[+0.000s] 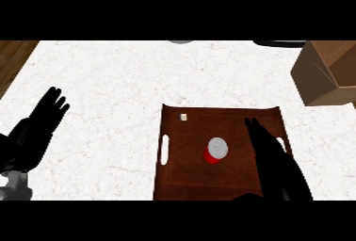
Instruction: Pick the can from the tray and place it in the cardboard box
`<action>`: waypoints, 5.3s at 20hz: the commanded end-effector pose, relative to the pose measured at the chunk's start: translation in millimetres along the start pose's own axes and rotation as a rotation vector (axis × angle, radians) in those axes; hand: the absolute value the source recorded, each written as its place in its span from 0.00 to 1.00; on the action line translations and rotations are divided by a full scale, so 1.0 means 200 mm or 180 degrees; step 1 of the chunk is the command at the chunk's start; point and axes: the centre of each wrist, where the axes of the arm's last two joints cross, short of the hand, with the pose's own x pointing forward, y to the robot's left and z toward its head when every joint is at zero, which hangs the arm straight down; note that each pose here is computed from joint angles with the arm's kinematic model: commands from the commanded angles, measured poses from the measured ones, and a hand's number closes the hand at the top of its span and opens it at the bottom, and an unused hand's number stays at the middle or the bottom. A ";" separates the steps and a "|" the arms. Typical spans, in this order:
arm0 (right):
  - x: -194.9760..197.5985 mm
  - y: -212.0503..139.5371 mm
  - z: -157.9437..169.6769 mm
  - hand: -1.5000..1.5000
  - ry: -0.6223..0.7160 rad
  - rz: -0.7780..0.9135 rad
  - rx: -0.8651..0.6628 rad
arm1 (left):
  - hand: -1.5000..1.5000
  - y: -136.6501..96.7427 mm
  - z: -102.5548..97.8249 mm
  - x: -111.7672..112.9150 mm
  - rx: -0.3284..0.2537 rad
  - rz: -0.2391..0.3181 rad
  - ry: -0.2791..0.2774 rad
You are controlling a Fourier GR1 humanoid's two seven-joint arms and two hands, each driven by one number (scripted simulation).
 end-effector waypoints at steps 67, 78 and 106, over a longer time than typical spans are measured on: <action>0.23 0.42 -0.41 0.00 0.0867 0.0716 0.0757 | 0.50 0.05 0.04 -0.02 0.0102 0.0019 0.0036; 0.23 0.32 -0.42 1.00 0.0526 0.0828 0.0566 | 0.50 0.08 0.08 0.07 0.0095 0.0006 -0.0022; 0.45 -0.48 -1.21 1.00 0.0673 0.0820 -0.1417 | 0.50 -0.02 0.04 0.03 -0.0032 -0.0033 -0.0068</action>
